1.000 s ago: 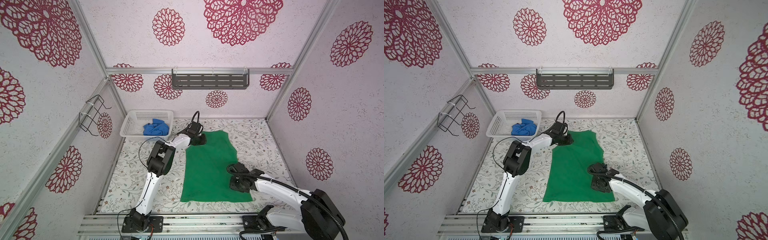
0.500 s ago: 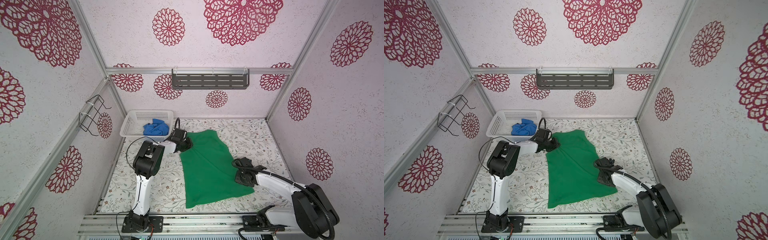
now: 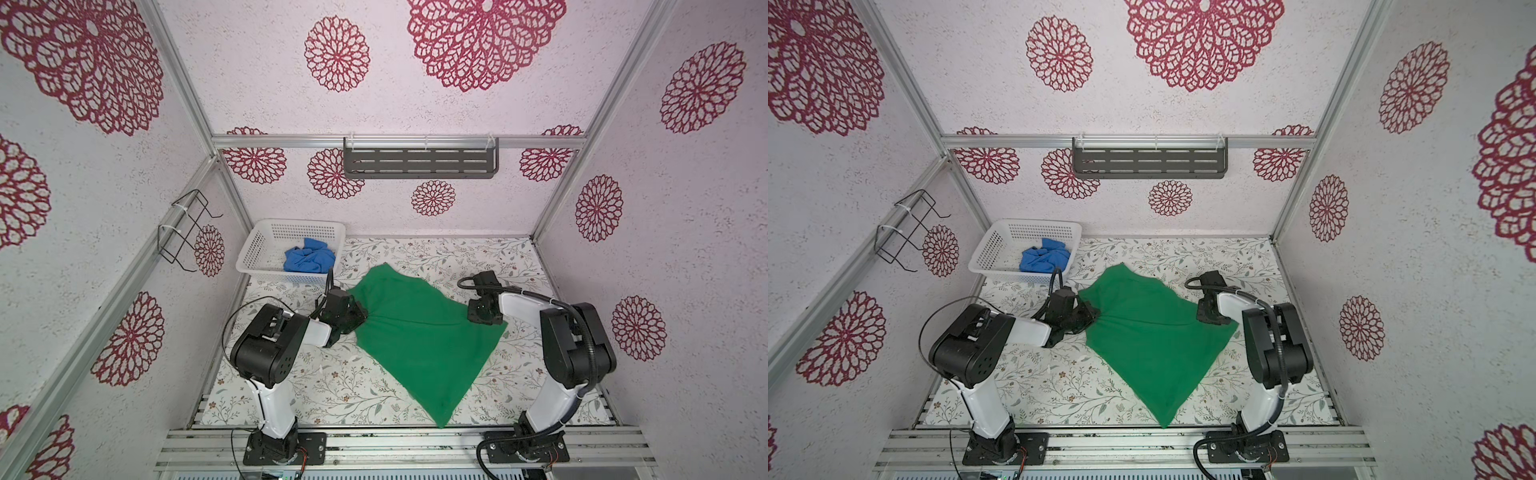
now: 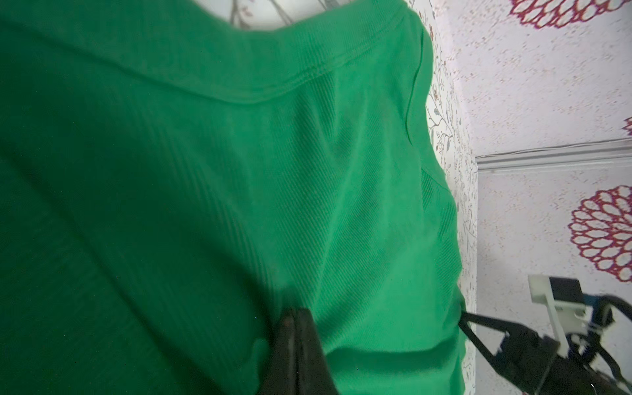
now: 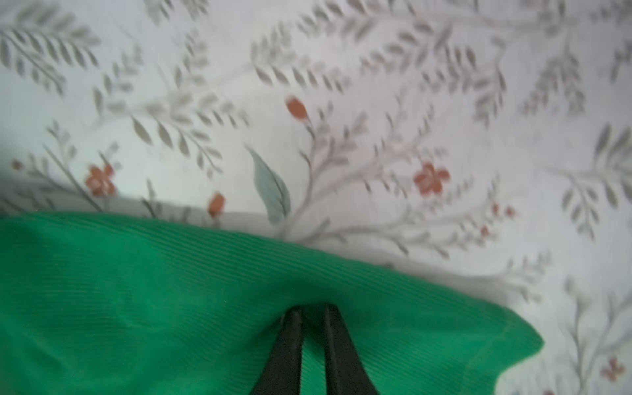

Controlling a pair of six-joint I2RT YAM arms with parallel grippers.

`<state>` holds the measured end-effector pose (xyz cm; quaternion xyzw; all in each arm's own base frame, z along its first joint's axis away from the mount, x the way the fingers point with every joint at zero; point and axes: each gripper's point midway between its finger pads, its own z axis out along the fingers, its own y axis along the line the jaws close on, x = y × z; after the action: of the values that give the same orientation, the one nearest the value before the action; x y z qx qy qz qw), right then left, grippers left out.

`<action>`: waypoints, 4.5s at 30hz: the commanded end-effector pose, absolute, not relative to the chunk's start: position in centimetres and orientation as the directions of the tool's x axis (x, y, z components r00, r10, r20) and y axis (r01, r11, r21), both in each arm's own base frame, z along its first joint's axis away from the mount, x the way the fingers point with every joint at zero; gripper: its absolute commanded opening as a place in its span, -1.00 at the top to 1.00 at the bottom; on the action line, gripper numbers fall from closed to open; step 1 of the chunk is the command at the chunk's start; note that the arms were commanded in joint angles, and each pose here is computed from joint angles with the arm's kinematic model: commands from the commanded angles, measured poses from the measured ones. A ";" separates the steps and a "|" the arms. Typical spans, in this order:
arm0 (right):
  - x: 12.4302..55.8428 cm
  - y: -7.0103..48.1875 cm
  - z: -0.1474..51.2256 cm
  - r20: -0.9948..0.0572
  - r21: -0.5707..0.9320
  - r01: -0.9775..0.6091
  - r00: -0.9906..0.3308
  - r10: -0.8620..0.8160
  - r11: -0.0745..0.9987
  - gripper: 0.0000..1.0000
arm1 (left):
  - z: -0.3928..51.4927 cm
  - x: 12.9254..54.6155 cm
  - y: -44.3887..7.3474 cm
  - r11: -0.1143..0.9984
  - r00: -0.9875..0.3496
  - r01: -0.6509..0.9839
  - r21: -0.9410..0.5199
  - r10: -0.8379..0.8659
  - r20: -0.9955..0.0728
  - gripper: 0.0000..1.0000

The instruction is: Fold and stack the tank tops

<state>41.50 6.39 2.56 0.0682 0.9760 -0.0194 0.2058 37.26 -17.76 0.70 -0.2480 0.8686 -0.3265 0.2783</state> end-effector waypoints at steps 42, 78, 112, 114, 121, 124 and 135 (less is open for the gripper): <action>29.2 10.2 2.7 -0.348 0.189 0.193 -0.904 0.250 0.963 0.64 | 0.5 44.0 -22.7 0.864 -0.904 -0.081 -0.498 -0.274 -0.328 0.61; 20.5 11.8 6.6 -0.217 0.181 0.143 -0.959 0.182 0.973 0.62 | 8.4 29.5 -25.0 0.819 -0.906 -0.037 -0.573 -0.269 -0.326 0.43; 17.1 11.9 4.7 -0.092 0.227 0.205 -0.969 0.230 0.952 0.38 | 7.4 16.1 -18.9 0.931 -0.984 -0.077 -0.358 -0.129 -0.123 0.25; 16.4 11.5 4.3 -0.078 0.214 0.211 -0.969 0.232 0.954 0.34 | 6.8 15.1 -18.5 0.925 -0.985 -0.105 -0.366 -0.147 -0.090 0.24; 16.1 11.2 3.1 -0.066 0.196 0.216 -0.970 0.233 0.957 0.29 | 5.4 14.4 -17.7 0.901 -0.972 -0.187 -0.391 -0.228 -0.063 0.24; 16.3 11.2 2.9 -0.066 0.187 0.206 -0.973 0.222 0.961 0.30 | 5.0 14.8 -18.0 0.895 -0.969 -0.195 -0.401 -0.239 -0.062 0.24; 15.0 11.0 1.8 -0.019 0.166 0.219 -0.974 0.225 0.961 0.32 | 3.6 14.7 -18.4 0.892 -0.967 -0.225 -0.392 -0.253 -0.020 0.24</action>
<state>15.82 11.25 1.90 0.1049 0.9900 0.0881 0.0324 14.53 -18.35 3.82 -0.1095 0.9746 -0.1921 0.0359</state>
